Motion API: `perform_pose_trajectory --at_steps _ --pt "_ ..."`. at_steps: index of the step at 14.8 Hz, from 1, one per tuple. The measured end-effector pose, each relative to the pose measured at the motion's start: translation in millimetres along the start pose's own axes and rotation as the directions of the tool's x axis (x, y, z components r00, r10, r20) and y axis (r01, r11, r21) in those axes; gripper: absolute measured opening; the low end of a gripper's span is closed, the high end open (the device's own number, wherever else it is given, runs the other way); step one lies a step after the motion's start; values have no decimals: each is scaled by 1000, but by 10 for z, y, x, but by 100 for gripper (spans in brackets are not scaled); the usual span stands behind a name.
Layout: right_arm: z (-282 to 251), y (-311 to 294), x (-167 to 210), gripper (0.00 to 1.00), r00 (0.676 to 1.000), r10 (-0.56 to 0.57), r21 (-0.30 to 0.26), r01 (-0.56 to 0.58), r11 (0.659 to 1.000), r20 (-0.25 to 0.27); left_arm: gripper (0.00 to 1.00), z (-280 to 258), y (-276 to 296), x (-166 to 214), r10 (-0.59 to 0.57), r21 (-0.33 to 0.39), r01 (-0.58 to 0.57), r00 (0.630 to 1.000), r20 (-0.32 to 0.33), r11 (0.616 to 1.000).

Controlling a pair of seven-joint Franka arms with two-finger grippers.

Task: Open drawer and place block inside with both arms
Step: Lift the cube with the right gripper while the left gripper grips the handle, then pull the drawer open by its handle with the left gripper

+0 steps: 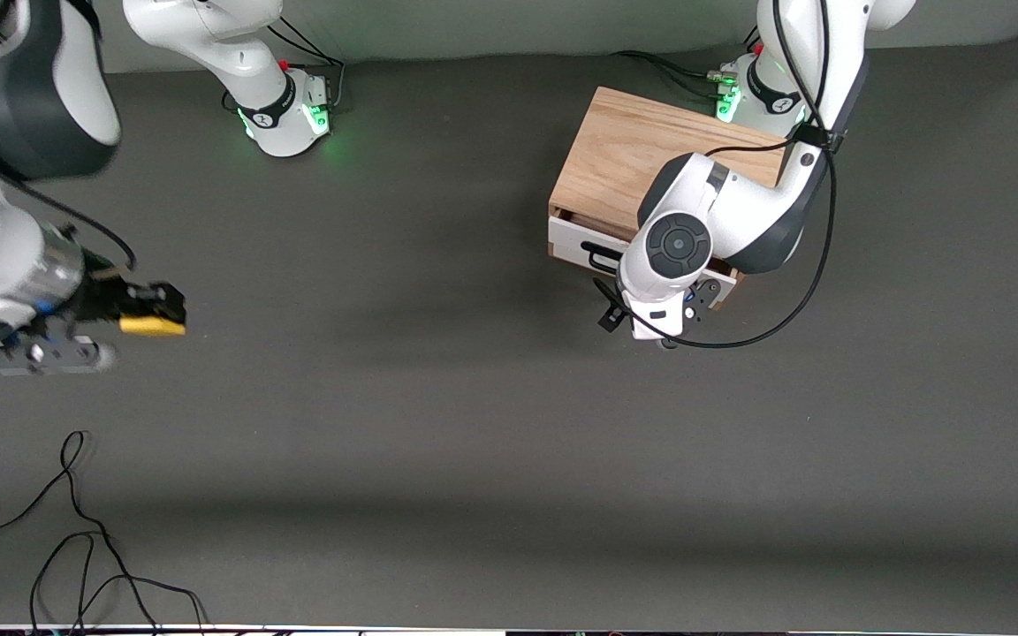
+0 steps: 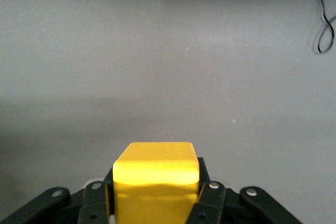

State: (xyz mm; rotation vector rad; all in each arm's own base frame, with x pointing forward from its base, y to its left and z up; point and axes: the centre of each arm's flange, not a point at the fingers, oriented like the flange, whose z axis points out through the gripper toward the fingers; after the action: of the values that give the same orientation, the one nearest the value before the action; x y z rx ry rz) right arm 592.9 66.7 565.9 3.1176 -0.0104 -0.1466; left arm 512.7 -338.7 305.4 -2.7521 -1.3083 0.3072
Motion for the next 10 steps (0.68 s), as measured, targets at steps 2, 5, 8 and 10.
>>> perform_pose_trajectory --at_steps 2,5,8,10 --pt "-66 153 -268 55 1000 11 12 -11 1000 -5 96 26 -4 2 -1 -5 1 1000 -1 1000" --pt "-75 385 -556 55 999 11 33 -10 999 -33 97 36 -3 5 -4 -13 4 1000 -3 1000" --pt "-15 503 -685 55 999 20 45 -18 999 -40 97 -38 70 37 -7 -101 5 1000 -18 995" --pt "37 547 -689 55 999 28 46 -26 999 -33 98 -95 140 70 -11 -178 6 999 -31 984"
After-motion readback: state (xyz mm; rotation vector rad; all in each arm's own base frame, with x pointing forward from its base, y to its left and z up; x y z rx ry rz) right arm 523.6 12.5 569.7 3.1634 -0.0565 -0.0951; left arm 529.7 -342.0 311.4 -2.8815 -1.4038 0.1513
